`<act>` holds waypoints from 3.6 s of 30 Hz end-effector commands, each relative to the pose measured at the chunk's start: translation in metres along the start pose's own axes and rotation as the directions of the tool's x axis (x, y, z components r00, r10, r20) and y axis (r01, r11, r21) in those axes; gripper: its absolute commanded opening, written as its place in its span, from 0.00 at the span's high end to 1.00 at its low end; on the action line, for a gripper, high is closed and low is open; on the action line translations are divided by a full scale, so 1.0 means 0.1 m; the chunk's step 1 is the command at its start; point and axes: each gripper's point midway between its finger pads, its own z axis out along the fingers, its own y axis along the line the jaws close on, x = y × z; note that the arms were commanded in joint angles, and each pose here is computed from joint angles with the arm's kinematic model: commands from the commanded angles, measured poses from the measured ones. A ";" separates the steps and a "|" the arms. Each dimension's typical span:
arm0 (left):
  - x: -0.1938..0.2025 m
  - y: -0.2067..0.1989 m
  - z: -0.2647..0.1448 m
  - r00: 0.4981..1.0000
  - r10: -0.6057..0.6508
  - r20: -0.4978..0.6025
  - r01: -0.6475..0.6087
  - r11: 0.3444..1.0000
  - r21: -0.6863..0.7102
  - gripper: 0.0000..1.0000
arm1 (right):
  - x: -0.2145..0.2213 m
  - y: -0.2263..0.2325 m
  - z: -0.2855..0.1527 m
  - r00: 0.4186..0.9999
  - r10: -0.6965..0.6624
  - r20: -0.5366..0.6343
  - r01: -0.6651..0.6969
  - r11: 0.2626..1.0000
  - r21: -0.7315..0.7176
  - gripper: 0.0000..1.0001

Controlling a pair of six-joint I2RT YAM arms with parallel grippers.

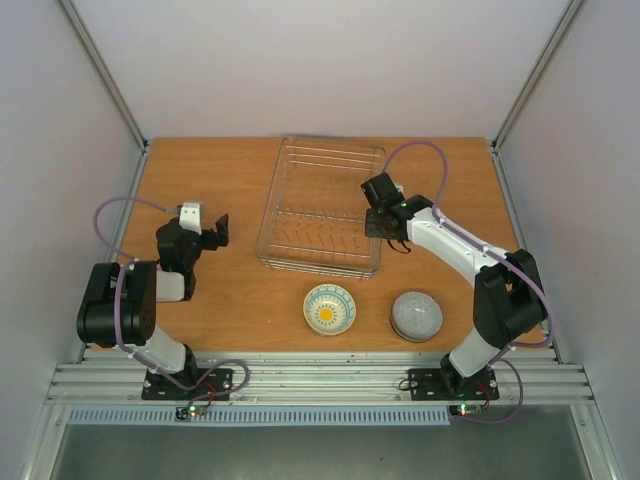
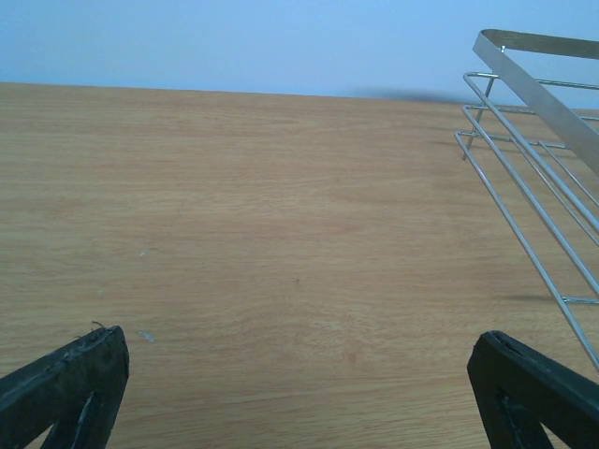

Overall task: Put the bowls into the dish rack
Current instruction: Adjust the dish rack at the center of the board, then pick up the bowl from the center of the board.

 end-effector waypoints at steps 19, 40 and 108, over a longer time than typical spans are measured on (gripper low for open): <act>-0.12 -0.02 -0.01 0.999 0.019 0.046 -0.019 1.000 0.004 0.01 | -0.27 -0.48 0.14 0.997 -0.071 0.002 0.068 0.959 0.277 0.95; -0.12 -0.02 -0.01 0.999 0.019 0.045 -0.019 1.000 0.005 0.01 | -0.53 -0.23 -0.21 0.986 -0.041 0.163 0.045 0.999 -0.023 0.46; -0.11 -0.02 -0.01 0.999 0.021 0.044 -0.022 1.000 0.007 0.01 | 2.03 -1.29 -0.78 0.905 0.409 -0.115 -0.391 0.908 0.150 0.68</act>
